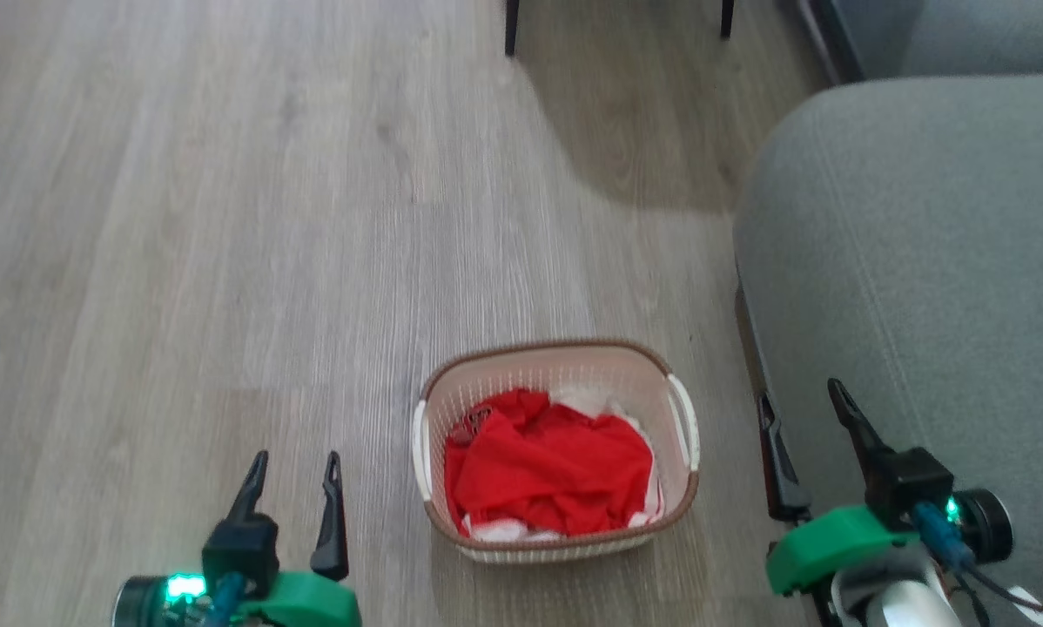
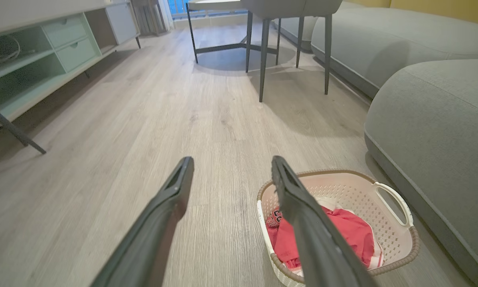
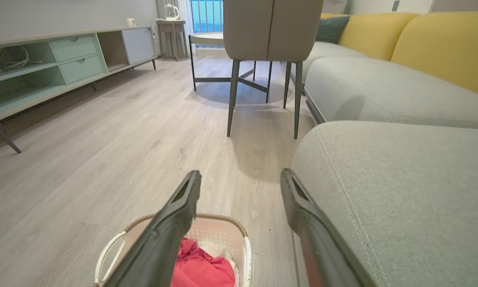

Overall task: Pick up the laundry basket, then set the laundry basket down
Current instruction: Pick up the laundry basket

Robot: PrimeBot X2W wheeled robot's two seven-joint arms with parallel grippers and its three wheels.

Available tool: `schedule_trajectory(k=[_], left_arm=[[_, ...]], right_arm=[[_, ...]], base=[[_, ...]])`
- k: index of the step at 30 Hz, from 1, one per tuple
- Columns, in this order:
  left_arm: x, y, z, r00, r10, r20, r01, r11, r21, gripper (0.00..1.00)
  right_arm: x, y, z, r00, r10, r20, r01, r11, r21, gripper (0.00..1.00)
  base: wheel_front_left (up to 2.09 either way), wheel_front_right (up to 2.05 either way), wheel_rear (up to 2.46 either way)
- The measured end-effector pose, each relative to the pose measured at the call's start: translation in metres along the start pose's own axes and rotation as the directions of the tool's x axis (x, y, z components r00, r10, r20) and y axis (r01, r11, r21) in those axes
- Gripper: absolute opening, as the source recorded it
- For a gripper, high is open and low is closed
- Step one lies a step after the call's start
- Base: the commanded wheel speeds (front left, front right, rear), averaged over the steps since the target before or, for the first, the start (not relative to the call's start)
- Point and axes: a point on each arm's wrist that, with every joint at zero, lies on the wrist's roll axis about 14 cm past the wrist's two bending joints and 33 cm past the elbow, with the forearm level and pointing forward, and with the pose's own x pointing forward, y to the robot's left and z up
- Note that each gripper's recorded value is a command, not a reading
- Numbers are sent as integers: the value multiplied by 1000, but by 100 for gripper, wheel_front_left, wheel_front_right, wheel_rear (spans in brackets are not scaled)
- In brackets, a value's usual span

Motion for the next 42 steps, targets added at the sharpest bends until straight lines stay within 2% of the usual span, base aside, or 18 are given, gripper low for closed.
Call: schedule_trajectory(k=[4,10,21,28,36,42], left_arm=[[12,3,-12,999,13,-44,-14,999,-34,100],[52,-3,-30,995,-10,-100,5,998,-57,100],[110,-10,-88,970,-39,-241,23,997,-70,100],[128,-17,-139,930,-57,-364,20,994,-105,100],[146,-29,-187,881,-90,-465,26,989,-142,100],[148,-37,-219,839,-110,-533,17,984,-176,100]], right_arm=[[11,-5,-15,999,-6,-43,6,1000,6,100],[54,-18,-32,997,-6,-77,6,1000,-3,100],[103,-38,-103,973,-16,-229,20,1000,15,100],[123,-48,-159,939,-15,-343,25,999,25,100],[125,-54,-230,869,-8,-494,34,998,45,100],[127,-54,-266,832,9,-554,26,998,55,100]], base=[[0,0,0],[0,0,0],[0,0,0],[0,0,0],[0,0,0],[0,0,0]])
